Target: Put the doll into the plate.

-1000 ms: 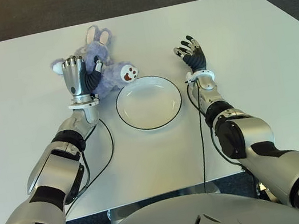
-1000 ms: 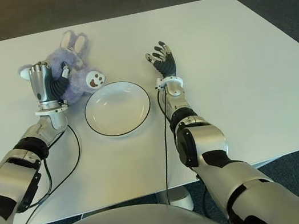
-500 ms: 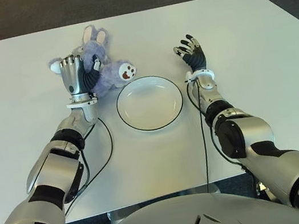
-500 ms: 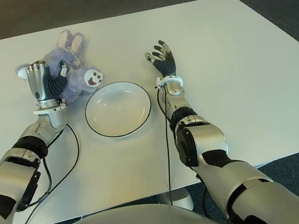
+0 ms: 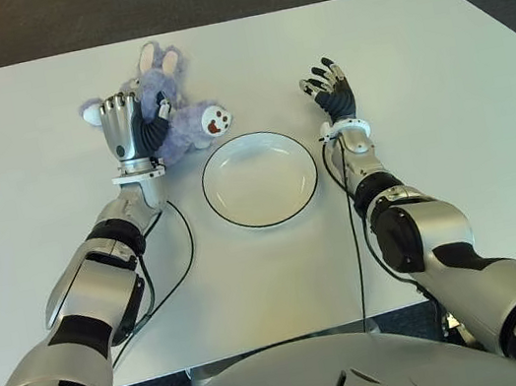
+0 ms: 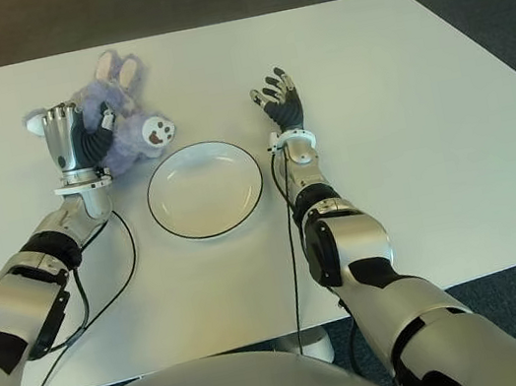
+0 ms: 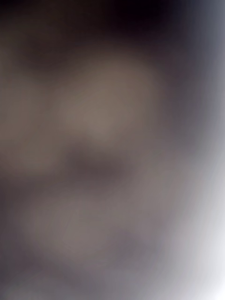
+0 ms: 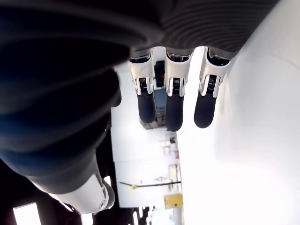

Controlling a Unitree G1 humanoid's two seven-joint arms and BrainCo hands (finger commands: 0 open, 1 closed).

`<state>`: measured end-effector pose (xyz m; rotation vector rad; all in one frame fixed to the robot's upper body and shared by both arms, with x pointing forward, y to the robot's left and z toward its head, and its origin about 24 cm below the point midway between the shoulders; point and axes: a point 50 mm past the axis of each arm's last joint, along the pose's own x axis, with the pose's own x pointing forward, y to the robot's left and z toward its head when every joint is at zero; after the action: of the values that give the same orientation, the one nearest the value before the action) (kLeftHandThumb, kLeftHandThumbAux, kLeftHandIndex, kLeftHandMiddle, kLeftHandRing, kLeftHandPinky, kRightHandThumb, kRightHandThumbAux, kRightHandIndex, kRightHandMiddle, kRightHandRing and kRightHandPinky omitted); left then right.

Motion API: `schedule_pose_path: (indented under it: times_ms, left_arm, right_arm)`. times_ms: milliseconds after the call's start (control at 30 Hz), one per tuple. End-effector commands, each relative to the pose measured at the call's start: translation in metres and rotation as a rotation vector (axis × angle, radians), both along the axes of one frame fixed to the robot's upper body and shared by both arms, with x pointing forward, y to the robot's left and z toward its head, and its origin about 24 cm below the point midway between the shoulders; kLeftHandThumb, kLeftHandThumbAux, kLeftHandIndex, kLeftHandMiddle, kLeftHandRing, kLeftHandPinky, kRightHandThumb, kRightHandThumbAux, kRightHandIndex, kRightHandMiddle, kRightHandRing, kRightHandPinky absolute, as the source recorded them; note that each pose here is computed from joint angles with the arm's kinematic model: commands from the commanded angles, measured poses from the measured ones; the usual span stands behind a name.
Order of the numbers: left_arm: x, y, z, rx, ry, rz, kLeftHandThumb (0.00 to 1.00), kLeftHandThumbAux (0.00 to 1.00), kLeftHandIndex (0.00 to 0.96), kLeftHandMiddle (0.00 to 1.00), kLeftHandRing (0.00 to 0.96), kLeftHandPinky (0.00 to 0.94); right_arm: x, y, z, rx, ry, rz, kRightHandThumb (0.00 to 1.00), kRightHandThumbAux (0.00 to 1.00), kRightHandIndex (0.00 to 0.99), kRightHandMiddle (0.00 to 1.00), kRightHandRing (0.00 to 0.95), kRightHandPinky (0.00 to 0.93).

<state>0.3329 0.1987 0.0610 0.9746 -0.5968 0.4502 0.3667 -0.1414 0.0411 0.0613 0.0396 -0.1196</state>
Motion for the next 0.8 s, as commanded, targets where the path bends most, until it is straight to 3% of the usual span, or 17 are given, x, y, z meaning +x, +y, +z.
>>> schedule_pose_path:
  times_ms: [33, 433, 800]
  left_arm:
    - [0.001, 0.002, -0.002, 0.011, 0.021, 0.032, 0.572, 0.653, 0.774, 0.863, 0.866, 0.841]
    - [0.004, 0.002, 0.003, 0.009, -0.010, 0.045, 0.630, 0.630, 0.775, 0.860, 0.866, 0.867]
    - [0.006, 0.001, 0.010, -0.011, -0.031, 0.026, 0.594, 0.645, 0.767, 0.860, 0.865, 0.843]
  right_arm:
    - [-0.041, -0.001, -0.067, 0.024, 0.276, -0.012, 0.389, 0.797, 0.078, 0.167, 0.191, 0.239]
    - [-0.042, -0.002, -0.068, 0.026, 0.276, -0.010, 0.382, 0.790, 0.085, 0.163, 0.188, 0.238]
    - [-0.042, -0.003, -0.069, 0.027, 0.277, -0.012, 0.389, 0.783, 0.077, 0.166, 0.189, 0.228]
